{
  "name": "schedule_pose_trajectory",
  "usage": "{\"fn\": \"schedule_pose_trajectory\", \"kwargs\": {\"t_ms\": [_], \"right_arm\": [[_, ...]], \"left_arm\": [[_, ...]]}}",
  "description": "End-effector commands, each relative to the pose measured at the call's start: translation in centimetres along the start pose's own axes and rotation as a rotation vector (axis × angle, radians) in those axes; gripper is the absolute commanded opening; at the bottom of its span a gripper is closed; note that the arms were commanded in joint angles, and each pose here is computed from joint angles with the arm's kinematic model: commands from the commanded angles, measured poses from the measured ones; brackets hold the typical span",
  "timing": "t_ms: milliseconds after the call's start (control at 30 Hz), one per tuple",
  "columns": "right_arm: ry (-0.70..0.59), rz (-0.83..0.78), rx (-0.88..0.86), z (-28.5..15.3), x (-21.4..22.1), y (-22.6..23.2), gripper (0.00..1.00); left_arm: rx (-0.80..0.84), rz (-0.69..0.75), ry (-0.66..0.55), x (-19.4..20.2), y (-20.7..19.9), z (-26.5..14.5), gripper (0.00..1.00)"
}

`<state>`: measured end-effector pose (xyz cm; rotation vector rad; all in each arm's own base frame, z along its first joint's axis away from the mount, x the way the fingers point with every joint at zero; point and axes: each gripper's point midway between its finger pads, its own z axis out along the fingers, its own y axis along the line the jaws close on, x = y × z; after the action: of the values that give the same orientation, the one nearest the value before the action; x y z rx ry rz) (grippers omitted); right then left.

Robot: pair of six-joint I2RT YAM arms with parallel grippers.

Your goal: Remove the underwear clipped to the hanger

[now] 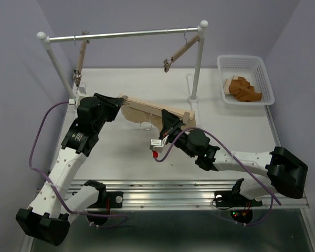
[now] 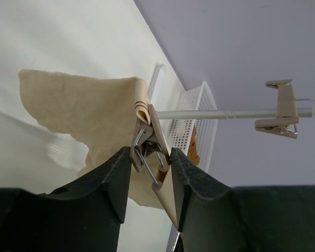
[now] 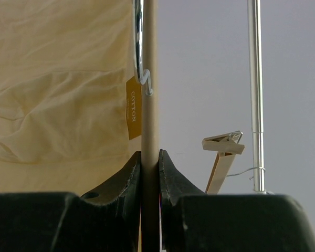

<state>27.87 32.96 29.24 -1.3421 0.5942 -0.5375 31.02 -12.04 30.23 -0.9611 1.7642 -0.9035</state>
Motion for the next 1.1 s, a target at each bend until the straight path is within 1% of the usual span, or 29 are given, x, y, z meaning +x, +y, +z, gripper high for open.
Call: {"fn": "schedule_pose_trajectory", "kwargs": {"t_ms": [0, 33, 67, 100, 133, 333, 633, 667, 700, 733, 800, 867, 900, 967, 1067], "right_arm": [[-0.017, 0.007, 0.100, -0.1, -0.7, -2.6, 0.01], [-0.017, 0.007, 0.100, -0.1, -0.7, -2.6, 0.01], [-0.017, 0.004, 0.097, -0.1, -0.7, -2.5, 0.01], [-0.017, 0.004, 0.097, -0.1, -0.7, -2.5, 0.01], [-0.016, 0.004, 0.096, -0.1, -0.7, -2.4, 0.01], [-0.011, 0.005, 0.104, -0.1, -0.6, -2.5, 0.01], [0.004, 0.059, 0.118, 0.0, -0.4, -3.1, 0.01], [0.008, 0.079, 0.115, 0.2, -0.4, -3.2, 0.01], [0.013, 0.091, 0.114, 0.2, -0.3, -3.4, 0.01], [0.035, 0.103, 0.090, 0.4, 0.0, -2.9, 0.01], [0.044, 0.176, 0.100, 0.8, 0.0, -4.2, 0.01], [0.062, 0.219, 0.043, 1.1, 0.1, -3.6, 0.01], [0.057, 0.283, 0.054, 1.4, -0.1, -4.7, 0.01], [0.059, 0.351, 0.020, 1.4, -0.3, -4.7, 0.01], [0.062, 0.411, 0.003, 1.5, -0.5, -5.6, 0.01]], "left_arm": [[0.038, 0.001, -0.016, -0.4, -0.9, -0.3, 0.33], [0.037, 0.000, -0.015, -0.4, -0.9, -0.3, 0.26], [0.038, 0.005, -0.013, -0.4, -0.9, -0.3, 0.12], [0.038, 0.005, -0.011, -0.3, -0.9, -0.3, 0.02], [0.035, 0.005, -0.010, -0.3, -0.9, -0.3, 0.00], [0.022, 0.001, -0.003, 0.0, -0.2, -0.1, 0.00], [0.041, 0.010, 0.006, 0.2, -0.5, -0.2, 0.00], [0.046, 0.011, 0.004, 0.1, -0.7, -0.3, 0.04], [0.049, 0.018, 0.000, -0.1, -0.8, -0.4, 0.34], [0.060, 0.021, -0.001, -0.2, -1.1, -0.6, 0.53], [0.072, 0.034, 0.000, -0.2, -1.4, -0.8, 0.90], [0.085, 0.038, -0.004, -0.3, -1.7, -1.2, 0.99], [0.090, 0.044, -0.006, -0.4, -1.8, -1.2, 0.99], [0.107, 0.054, -0.012, -0.6, -2.1, -1.7, 0.99], [0.130, 0.073, -0.014, -0.7, -2.5, -2.3, 0.99]]}}
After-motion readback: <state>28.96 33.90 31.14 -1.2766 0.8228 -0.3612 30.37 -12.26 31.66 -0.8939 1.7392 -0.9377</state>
